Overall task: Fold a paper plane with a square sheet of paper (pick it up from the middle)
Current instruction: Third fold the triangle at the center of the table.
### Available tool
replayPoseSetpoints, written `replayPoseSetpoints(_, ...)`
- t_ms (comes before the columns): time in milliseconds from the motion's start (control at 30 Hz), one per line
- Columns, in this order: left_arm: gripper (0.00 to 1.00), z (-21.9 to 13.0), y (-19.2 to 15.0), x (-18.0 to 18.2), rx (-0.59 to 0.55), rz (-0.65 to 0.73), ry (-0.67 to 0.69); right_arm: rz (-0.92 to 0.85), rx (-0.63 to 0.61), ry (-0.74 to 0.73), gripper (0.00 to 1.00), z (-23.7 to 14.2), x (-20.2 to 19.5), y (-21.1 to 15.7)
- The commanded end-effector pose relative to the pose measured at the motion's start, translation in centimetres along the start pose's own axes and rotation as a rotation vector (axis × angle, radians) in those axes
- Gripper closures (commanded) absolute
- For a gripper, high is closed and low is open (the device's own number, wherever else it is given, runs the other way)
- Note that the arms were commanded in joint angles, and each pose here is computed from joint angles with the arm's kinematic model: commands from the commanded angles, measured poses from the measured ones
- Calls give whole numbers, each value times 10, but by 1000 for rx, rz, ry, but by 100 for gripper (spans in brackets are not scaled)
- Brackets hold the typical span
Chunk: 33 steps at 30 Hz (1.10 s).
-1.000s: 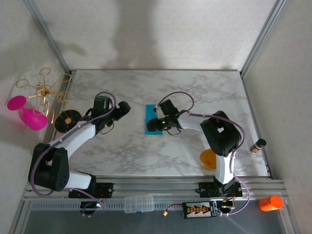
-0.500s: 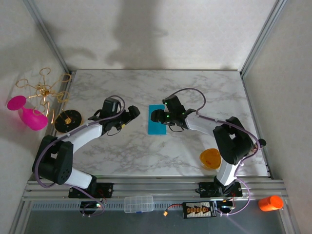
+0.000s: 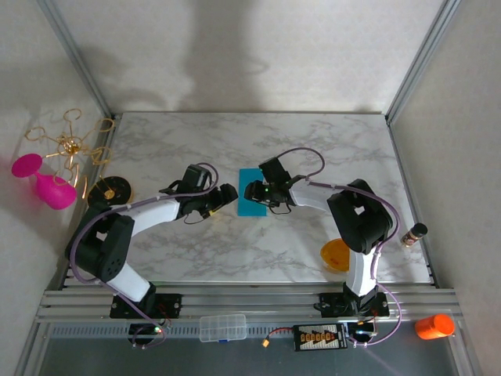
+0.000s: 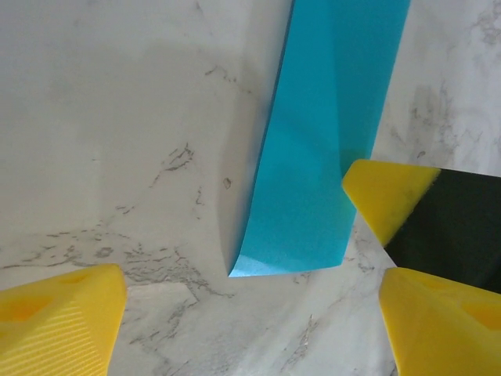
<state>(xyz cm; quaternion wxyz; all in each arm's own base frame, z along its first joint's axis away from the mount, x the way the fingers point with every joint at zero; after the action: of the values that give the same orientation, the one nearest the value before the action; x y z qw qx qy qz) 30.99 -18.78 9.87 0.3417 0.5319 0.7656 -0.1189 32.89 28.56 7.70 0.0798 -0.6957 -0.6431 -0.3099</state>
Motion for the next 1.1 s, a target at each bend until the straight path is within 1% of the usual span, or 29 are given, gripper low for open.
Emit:
replayPoseSetpoints(0,20,5,0,-14,23,6,-39,27,18,-53,49,6,-12,-3)
replayPoseSetpoints(267,40,20,-4,-18,62,-4,-45,45,81,-111,51,14,-35,-19)
replayPoseSetpoints(467,53,34,-5,-19,87,-2,-38,47,100,-100,52,15,-37,-22)
replayPoseSetpoints(600,60,41,-5,-18,99,6,-29,51,109,-99,55,17,-39,-24)
replayPoseSetpoints(700,61,45,-4,-16,106,15,-22,49,109,-95,58,17,-38,-24)
replayPoseSetpoints(1067,64,54,-1,-14,106,43,-6,47,121,-89,66,18,-38,-25)
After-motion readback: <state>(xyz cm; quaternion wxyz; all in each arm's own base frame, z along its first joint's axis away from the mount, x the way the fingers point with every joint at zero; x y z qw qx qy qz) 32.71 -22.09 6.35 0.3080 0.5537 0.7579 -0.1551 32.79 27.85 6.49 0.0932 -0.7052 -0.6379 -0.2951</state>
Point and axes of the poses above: each hand's point on the last joint's axis, 136 mm out from that joint toward the fingers, its own z axis out along the fingers, its own x axis along the line the jaws close on, y = z × x, the point moved 5 cm from there along -z, back along the fingers, and after that the axes turned 1 degree about z, right-handed, at the moved point
